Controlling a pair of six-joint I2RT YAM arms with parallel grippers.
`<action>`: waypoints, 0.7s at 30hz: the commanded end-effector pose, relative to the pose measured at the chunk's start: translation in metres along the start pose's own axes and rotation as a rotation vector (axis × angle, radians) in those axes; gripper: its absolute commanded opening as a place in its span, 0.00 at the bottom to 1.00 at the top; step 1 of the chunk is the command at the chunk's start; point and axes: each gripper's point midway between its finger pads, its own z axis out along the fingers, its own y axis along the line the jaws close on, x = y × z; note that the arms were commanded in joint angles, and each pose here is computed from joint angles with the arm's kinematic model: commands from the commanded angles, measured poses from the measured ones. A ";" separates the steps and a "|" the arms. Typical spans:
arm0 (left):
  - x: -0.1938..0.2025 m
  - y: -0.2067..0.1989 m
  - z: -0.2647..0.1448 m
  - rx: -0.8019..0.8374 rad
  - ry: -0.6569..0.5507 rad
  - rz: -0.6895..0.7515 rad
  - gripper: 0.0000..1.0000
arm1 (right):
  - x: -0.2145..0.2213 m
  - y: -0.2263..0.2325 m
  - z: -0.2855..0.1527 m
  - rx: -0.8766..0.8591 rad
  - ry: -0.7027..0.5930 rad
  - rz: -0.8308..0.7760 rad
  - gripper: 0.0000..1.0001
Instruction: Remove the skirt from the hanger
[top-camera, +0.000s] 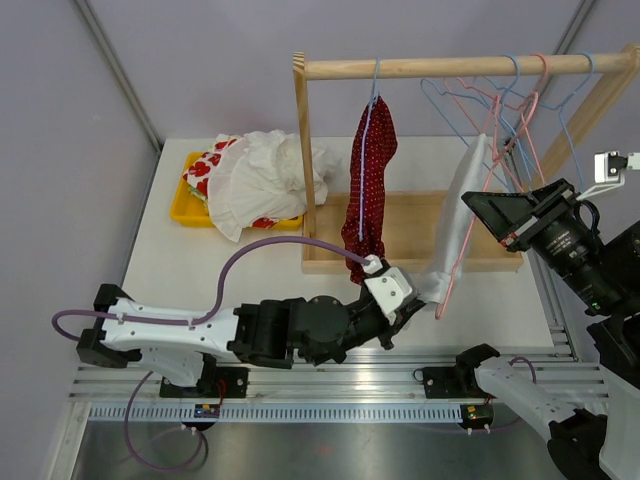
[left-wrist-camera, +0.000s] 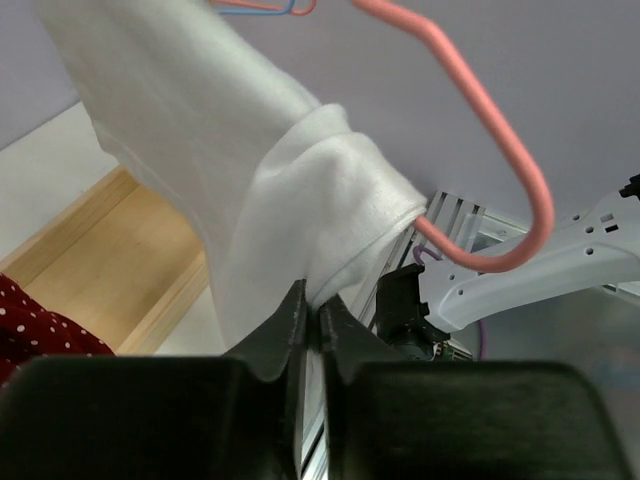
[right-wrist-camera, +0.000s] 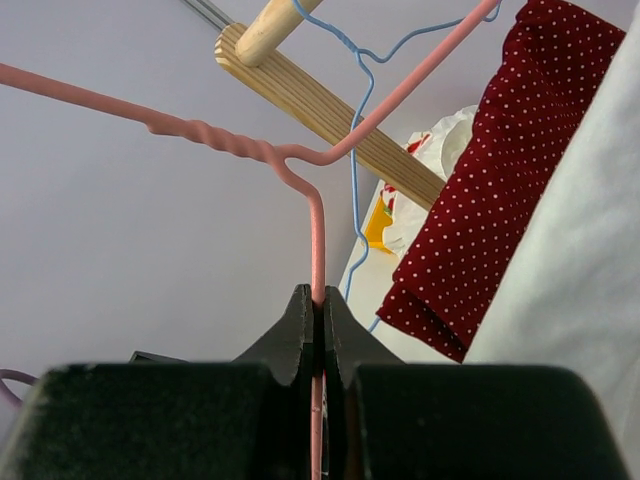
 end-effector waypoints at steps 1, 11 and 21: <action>-0.023 -0.017 0.005 0.065 -0.094 -0.056 0.00 | -0.012 0.020 0.001 -0.086 -0.047 -0.005 0.00; 0.087 -0.079 -0.019 0.202 0.127 -0.085 0.00 | -0.037 0.026 0.028 -0.057 -0.090 -0.097 0.00; 0.198 -0.105 -0.132 0.068 0.379 -0.108 0.00 | -0.046 0.010 0.079 0.015 -0.086 -0.172 0.00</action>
